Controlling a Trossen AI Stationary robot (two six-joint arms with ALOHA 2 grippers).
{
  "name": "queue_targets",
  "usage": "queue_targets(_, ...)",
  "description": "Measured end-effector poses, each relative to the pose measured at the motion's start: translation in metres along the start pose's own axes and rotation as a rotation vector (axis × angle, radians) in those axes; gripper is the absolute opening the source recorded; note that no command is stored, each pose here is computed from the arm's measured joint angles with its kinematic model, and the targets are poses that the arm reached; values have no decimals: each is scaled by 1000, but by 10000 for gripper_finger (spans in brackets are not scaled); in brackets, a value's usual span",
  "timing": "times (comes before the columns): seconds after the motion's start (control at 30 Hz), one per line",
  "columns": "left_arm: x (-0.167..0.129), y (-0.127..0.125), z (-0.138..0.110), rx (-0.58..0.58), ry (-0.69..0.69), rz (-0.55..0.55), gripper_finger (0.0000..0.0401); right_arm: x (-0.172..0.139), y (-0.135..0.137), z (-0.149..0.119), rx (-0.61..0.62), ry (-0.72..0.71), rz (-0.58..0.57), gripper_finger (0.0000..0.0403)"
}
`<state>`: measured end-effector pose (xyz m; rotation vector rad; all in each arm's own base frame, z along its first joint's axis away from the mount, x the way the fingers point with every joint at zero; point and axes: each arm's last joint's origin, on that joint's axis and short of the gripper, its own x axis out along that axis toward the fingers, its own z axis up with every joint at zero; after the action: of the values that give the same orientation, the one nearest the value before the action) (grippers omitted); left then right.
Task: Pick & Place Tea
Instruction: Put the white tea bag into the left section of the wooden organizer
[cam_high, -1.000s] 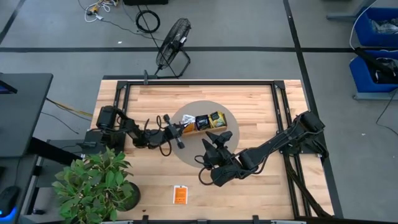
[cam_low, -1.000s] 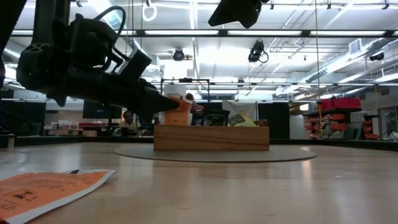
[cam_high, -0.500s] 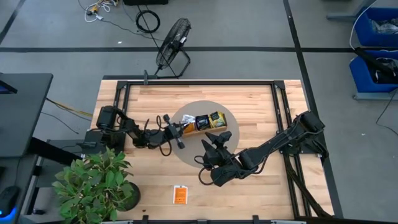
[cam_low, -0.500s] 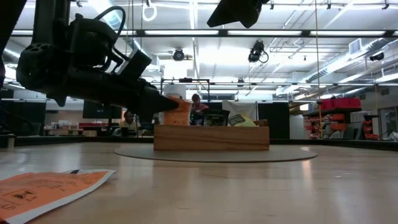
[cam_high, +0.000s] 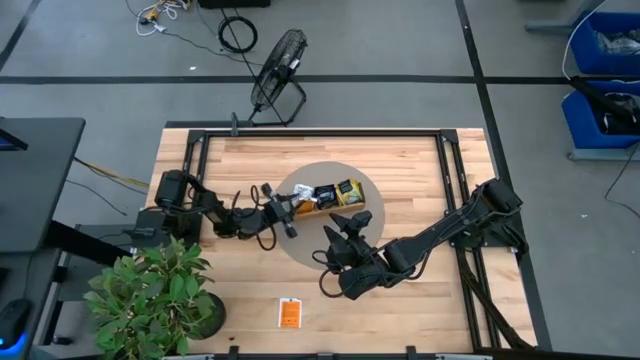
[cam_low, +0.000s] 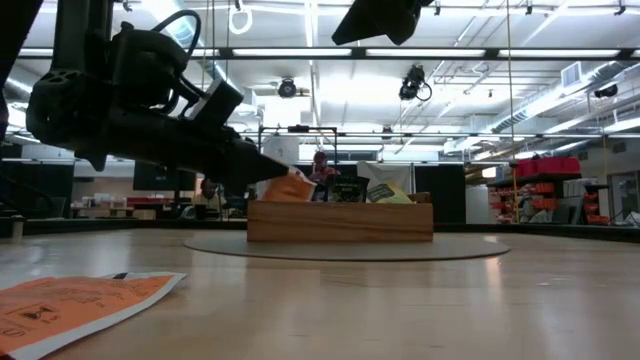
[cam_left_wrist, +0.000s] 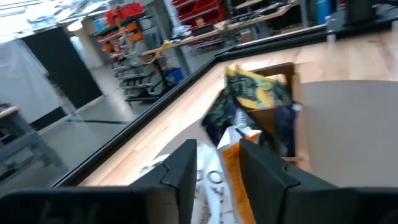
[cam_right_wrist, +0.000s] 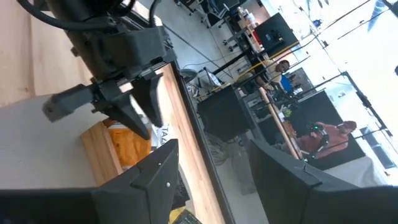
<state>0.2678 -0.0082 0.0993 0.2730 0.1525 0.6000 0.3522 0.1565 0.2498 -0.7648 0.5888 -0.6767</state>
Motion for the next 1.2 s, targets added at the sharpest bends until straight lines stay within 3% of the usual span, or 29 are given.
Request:
queue_targets(0.17, 0, 2, -1, -1, 19, 75, 135, 0, 0, 0, 10, -1, 6, 203)
queue_targets(0.67, 0, 5, 3, -34, -3, 136, 126, 0, 0, 0, 9, -1, 6, 203)
queue_targets(1.07, -8, -3, 9, -9, -38, 102, 126, 0, 0, -1, 10, 3, 7, 203)
queue_targets(1.2, -14, -12, 14, 23, -82, -14, 126, 0, 1, -4, 9, 17, 8, 203)
